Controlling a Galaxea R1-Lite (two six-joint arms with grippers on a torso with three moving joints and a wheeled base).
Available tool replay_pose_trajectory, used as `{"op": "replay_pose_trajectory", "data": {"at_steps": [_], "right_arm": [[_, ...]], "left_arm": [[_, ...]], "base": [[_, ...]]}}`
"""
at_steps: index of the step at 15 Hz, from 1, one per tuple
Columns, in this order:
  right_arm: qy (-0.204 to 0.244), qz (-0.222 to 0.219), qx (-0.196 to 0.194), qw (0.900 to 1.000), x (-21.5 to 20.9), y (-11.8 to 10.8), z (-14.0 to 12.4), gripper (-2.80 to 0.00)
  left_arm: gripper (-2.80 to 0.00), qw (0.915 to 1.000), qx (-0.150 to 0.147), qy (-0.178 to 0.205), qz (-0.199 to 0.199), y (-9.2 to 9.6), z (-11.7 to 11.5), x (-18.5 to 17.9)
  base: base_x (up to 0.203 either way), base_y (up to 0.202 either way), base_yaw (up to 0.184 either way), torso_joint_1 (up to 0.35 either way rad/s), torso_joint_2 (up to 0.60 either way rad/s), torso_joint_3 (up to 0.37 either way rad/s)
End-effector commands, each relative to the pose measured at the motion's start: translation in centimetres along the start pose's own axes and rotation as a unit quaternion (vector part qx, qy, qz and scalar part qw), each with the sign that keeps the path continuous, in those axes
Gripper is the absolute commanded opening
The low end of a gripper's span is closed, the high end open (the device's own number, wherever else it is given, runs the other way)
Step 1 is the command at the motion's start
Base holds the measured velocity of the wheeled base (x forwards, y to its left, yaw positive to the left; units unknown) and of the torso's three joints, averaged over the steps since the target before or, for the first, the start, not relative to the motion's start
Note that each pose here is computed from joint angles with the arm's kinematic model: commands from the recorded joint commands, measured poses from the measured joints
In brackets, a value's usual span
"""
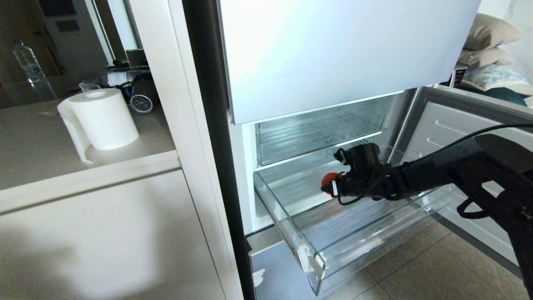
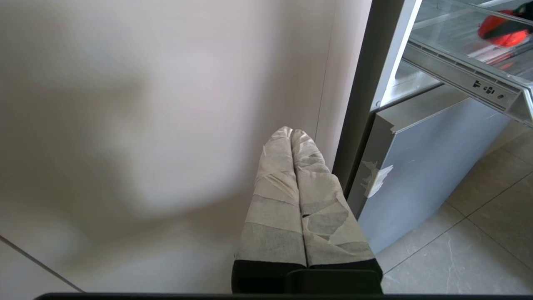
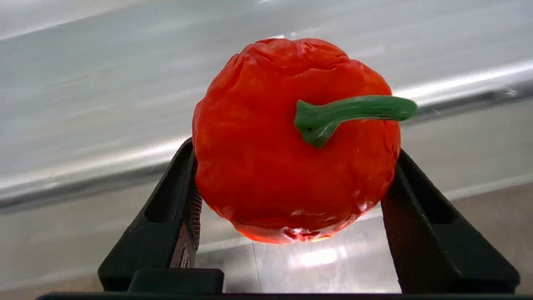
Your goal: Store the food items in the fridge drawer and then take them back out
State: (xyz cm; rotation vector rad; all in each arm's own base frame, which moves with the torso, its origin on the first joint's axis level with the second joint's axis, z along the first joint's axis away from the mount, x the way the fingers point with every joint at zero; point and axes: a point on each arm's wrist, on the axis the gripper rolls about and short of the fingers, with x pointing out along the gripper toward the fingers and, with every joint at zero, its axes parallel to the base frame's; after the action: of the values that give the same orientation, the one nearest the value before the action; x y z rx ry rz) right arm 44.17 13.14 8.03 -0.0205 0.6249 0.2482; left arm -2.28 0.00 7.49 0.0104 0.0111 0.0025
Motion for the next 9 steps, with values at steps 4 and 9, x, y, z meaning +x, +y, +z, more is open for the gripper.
{"op": "replay_pose_trajectory", "data": {"at_steps": [4,9], "right_arm": [[-0.074,0.011,0.01,0.997,-10.9,0.6,3.8,-2.8],[-0.143,0.012,0.019,0.989,-21.8,0.4,3.8,-2.8]], "left_arm": [[-2.8,1.0,0.0,0.0,0.0,0.0,0.0,0.0],[-2.8,1.0,0.0,0.0,0.0,0.0,0.0,0.0]], "base": [[0.0,0.0,0.0,0.0,0.0,0.0],[0.0,0.0,0.0,0.0,0.0,0.0]]}}
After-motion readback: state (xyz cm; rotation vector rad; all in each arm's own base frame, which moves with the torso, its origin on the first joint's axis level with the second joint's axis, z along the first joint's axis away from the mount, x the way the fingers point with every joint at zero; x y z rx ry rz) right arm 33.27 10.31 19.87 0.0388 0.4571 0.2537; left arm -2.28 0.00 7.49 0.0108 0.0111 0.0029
